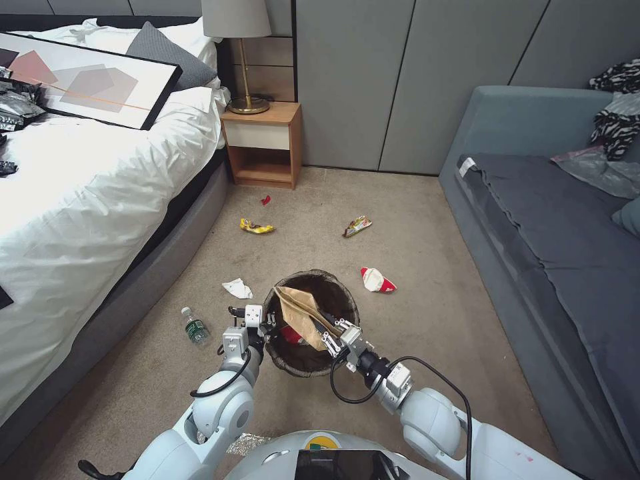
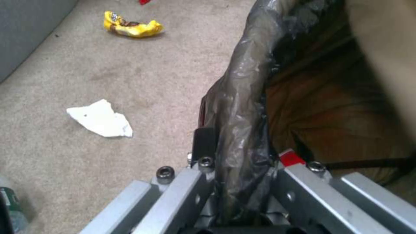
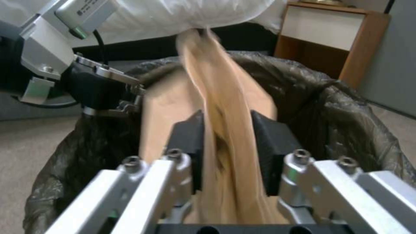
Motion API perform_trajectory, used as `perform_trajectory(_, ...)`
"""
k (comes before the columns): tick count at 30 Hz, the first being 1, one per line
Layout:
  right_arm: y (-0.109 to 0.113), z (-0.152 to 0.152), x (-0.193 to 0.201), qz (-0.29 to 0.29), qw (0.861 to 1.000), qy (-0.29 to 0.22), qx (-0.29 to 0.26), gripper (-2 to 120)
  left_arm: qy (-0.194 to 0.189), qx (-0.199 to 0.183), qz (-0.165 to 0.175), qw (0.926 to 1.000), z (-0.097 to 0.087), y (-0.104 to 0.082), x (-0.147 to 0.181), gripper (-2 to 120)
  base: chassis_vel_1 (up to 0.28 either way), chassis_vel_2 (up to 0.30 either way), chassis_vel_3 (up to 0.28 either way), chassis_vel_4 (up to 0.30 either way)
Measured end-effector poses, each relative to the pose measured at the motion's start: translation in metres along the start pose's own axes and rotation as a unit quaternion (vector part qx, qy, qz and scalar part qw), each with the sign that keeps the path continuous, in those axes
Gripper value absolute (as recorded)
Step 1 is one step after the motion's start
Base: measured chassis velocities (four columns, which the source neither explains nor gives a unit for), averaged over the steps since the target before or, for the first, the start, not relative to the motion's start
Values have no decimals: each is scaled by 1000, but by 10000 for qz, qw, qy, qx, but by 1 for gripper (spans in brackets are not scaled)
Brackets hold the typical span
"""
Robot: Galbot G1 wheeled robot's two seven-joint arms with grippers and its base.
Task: Pick up the trash bin, then pick up the garbage from the floor and place it into the trash bin.
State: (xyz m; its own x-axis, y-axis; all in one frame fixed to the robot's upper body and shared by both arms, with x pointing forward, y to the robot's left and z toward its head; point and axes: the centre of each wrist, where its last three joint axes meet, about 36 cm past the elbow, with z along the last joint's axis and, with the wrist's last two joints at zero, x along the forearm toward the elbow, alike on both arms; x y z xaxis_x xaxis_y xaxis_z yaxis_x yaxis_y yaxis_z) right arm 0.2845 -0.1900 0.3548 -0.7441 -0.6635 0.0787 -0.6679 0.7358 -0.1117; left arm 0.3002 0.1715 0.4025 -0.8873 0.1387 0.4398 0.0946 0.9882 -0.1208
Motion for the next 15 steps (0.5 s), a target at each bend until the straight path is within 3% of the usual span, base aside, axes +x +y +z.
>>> perform_trajectory(8,1,-5,-3,60,10000,-57,-9,59,-19,0,-5,10000,-1,0,0,2,0,0,0,0)
perform_trajectory(15,2,-27,-4,105,9993,-353,-105,84,-20,11,1,10000,-1,0,-1,2,0,0,0,0)
